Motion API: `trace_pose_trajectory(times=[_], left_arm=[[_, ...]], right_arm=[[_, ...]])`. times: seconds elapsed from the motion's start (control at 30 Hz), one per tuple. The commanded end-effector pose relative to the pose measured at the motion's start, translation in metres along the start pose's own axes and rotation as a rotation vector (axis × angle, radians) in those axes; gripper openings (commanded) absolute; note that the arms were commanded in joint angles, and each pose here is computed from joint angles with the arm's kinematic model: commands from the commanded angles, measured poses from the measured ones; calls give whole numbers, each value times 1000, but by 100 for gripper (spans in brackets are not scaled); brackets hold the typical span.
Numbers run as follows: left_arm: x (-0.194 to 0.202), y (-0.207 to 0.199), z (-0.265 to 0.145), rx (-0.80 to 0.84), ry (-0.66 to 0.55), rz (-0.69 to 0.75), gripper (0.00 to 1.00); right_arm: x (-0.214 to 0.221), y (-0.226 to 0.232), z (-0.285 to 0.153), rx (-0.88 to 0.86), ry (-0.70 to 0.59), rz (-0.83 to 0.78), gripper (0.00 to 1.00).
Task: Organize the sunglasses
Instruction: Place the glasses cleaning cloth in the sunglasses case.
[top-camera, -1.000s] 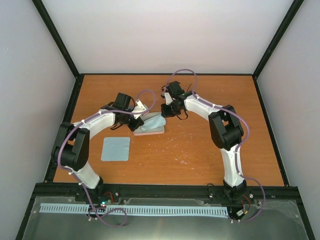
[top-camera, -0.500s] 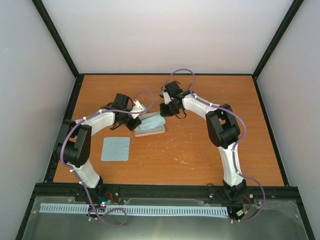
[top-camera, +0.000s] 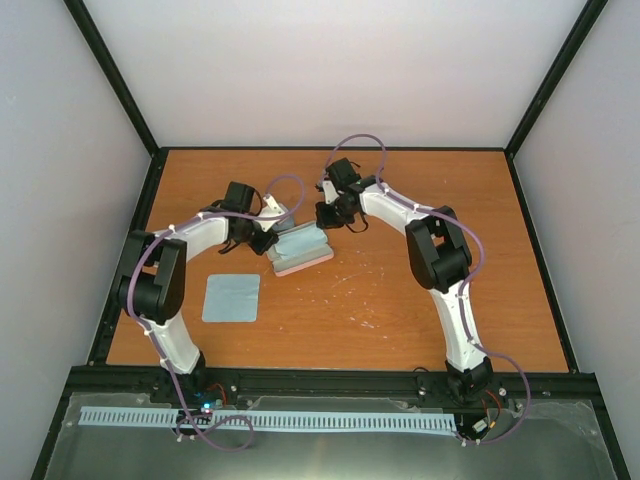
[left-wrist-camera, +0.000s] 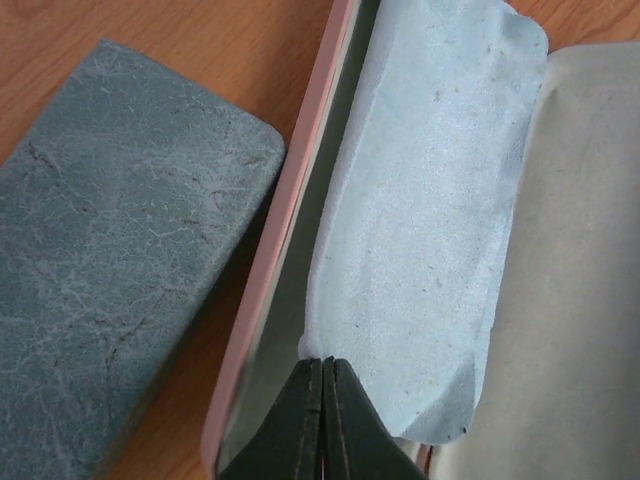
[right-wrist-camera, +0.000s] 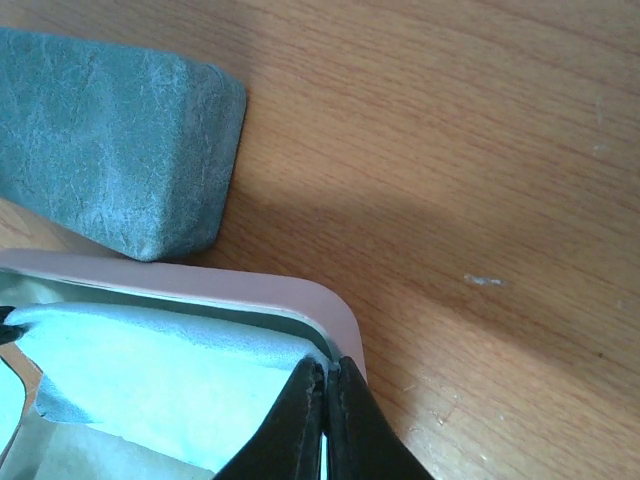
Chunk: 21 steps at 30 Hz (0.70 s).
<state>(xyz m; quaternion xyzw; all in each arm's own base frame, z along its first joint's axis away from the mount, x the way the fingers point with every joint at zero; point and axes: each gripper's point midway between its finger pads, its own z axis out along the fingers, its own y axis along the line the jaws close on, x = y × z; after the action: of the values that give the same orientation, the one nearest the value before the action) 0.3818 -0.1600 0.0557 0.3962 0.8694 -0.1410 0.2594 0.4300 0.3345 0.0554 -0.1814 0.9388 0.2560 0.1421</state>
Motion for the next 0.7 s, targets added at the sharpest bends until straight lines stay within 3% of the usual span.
trace_pose_trajectory(times=[0.0, 0.67], left_arm=[[-13, 12, -2, -21, -29, 25, 0], [0, 10, -6, -37, -2, -6, 0]], right_arm=[[2, 4, 8, -8, 26, 3, 3], [-3, 20, 14, -46, 34, -32, 3]])
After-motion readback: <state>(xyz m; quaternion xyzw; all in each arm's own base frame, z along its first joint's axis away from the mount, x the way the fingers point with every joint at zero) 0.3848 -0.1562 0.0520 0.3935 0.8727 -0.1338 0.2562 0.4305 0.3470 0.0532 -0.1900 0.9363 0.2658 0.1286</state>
